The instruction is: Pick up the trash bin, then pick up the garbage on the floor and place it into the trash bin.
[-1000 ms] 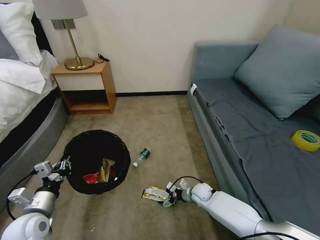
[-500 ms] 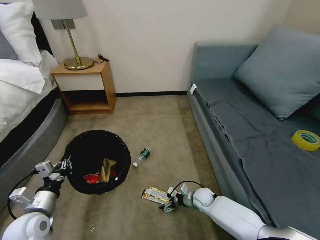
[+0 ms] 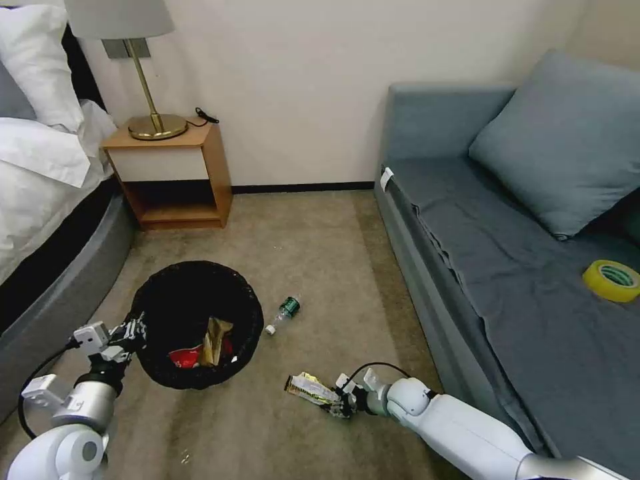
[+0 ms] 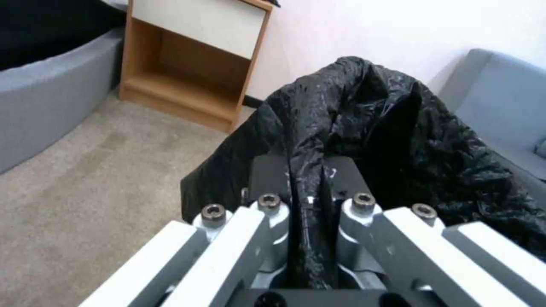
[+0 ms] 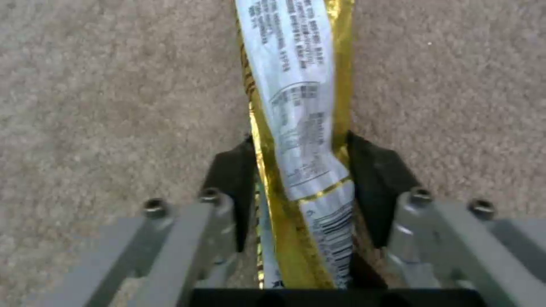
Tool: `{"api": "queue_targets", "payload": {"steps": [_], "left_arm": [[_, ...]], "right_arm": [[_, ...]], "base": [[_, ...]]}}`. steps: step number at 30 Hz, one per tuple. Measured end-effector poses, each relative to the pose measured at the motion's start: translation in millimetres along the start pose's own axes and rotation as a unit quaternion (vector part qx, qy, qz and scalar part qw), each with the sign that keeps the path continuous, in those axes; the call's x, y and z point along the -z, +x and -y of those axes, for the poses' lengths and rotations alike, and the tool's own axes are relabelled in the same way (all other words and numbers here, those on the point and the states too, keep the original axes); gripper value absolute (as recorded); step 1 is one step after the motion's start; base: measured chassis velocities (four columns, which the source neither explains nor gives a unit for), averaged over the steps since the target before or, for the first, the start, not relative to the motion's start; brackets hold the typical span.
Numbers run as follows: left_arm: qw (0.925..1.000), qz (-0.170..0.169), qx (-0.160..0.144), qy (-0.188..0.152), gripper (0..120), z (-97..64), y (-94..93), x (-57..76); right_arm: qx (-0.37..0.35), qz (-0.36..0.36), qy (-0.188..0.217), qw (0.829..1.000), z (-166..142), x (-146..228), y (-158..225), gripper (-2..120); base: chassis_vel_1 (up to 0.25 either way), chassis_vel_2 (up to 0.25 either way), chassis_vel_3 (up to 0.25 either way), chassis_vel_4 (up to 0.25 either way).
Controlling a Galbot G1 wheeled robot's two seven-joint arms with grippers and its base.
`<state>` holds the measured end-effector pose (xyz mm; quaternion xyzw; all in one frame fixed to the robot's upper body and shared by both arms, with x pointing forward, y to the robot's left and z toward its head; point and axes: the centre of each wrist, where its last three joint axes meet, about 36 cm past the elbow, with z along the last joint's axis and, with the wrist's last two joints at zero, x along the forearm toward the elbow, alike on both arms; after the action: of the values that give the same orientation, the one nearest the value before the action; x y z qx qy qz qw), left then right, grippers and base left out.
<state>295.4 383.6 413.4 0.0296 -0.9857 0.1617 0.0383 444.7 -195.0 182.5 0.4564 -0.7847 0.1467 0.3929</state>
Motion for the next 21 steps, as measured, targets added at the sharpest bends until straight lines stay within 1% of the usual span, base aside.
{"api": "queue_targets", "payload": {"steps": [1, 6, 7, 10, 16, 21], "left_arm": [[1.0000, 0.000, 0.000, 0.000, 6, 0.0, 0.0, 0.0], [1.0000, 0.002, 0.002, 0.000, 6, -1.0, 0.7, 1.3], [1.0000, 0.002, 0.002, 0.000, 6, -1.0, 0.7, 1.3], [1.0000, 0.001, 0.002, 0.001, 6, -0.6, 1.2, 0.5], [1.0000, 0.002, 0.004, 0.002, 6, -1.3, 1.4, 0.5], [1.0000, 0.002, 0.007, 0.006, 6, -3.8, 2.4, -0.4]], "right_arm": [[0.000, 0.000, 0.000, 1.000, 0.0, 0.0, 0.0, 35], [-0.004, 0.007, -0.002, 1.000, -1.9, -0.7, 1.7, 12], [-0.004, 0.007, -0.002, 1.000, -1.9, -0.7, 1.7, 12], [-0.014, 0.013, -0.003, 1.000, 1.7, 0.4, 7.3, 0], [-0.028, 0.032, -0.005, 0.999, 8.3, 5.2, 17.1, 0], [-0.052, 0.063, -0.006, 0.997, 19.9, 20.1, 32.7, 0]], "base": [[0.000, 0.000, 0.000, 0.000], [0.000, 0.000, 0.000, 0.000], [0.000, 0.000, 0.000, 0.000], [0.000, 0.000, 0.000, 0.000], [0.000, 0.000, 0.000, 0.000], [0.000, 0.000, 0.000, 0.000]]}}
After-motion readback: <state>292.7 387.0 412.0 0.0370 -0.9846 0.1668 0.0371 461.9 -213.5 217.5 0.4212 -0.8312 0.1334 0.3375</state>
